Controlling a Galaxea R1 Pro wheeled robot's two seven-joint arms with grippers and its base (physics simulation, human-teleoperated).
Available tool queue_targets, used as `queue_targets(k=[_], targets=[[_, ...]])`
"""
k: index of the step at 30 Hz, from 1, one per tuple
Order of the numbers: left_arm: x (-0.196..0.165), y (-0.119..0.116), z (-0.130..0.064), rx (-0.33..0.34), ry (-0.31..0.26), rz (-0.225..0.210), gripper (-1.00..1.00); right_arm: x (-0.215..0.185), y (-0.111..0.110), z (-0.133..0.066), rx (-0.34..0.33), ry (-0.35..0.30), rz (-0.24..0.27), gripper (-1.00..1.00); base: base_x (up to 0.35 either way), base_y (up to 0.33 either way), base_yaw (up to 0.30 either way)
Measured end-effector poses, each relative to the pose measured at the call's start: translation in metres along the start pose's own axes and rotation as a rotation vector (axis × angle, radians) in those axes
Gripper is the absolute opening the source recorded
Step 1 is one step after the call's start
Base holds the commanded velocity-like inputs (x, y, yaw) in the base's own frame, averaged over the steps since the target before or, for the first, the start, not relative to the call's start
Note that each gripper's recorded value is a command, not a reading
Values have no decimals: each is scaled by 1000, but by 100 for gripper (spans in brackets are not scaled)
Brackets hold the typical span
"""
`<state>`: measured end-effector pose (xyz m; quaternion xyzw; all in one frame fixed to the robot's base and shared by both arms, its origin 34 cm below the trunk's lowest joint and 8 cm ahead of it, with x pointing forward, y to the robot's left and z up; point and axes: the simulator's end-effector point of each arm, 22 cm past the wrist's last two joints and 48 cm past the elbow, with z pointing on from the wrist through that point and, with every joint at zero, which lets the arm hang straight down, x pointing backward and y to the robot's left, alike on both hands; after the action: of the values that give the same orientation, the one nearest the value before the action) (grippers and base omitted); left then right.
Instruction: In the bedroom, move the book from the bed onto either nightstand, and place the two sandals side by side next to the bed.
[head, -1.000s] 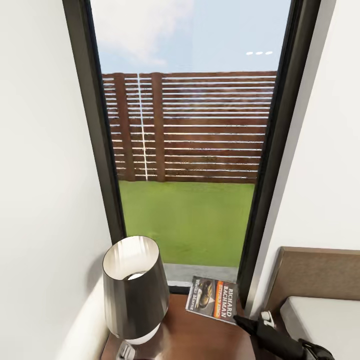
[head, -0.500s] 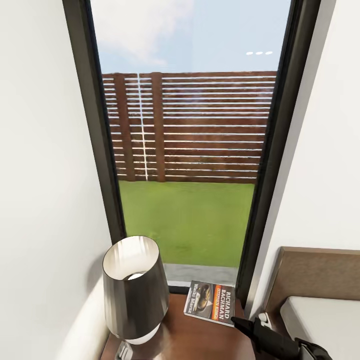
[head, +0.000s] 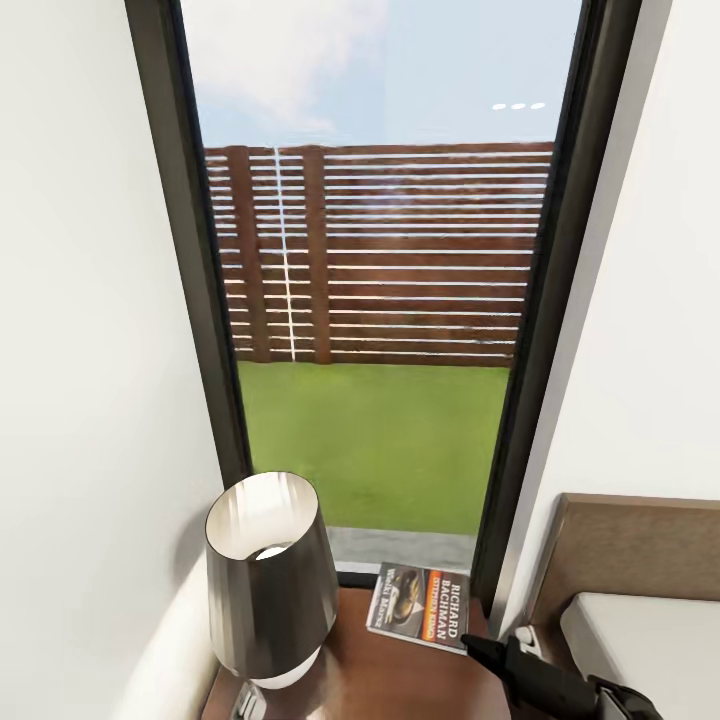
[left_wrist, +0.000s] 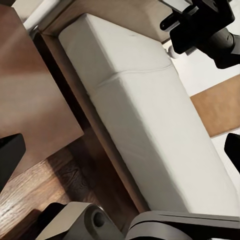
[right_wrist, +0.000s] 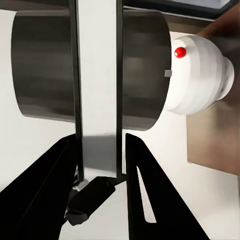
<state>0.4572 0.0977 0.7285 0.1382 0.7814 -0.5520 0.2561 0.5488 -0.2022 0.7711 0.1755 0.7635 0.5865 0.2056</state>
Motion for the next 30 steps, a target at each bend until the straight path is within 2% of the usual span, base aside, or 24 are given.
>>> queue_targets(k=[3,4,6,10,27,30], targets=[[0,0,0,-2,0,0,100,4,-3,4,13,7,1,-100,0,0,0],[0,1,0,-3,0,0,100,5,-8,6,37,9,1,-100,0,0,0],[0,1,0,-5,0,-1,100,6,-28,6,129,13,-3,-100,0,0,0],[0,1,0,-4,0,0,100,4,-40,3,183,3,5,-100,0,0,0],[13,19,6,-3,3,1,100,5,-63,7,189,1,6,-100,0,0,0],[15,22,8,-3,3,1,100,5,-56,10,137,-1,9,-100,0,0,0]])
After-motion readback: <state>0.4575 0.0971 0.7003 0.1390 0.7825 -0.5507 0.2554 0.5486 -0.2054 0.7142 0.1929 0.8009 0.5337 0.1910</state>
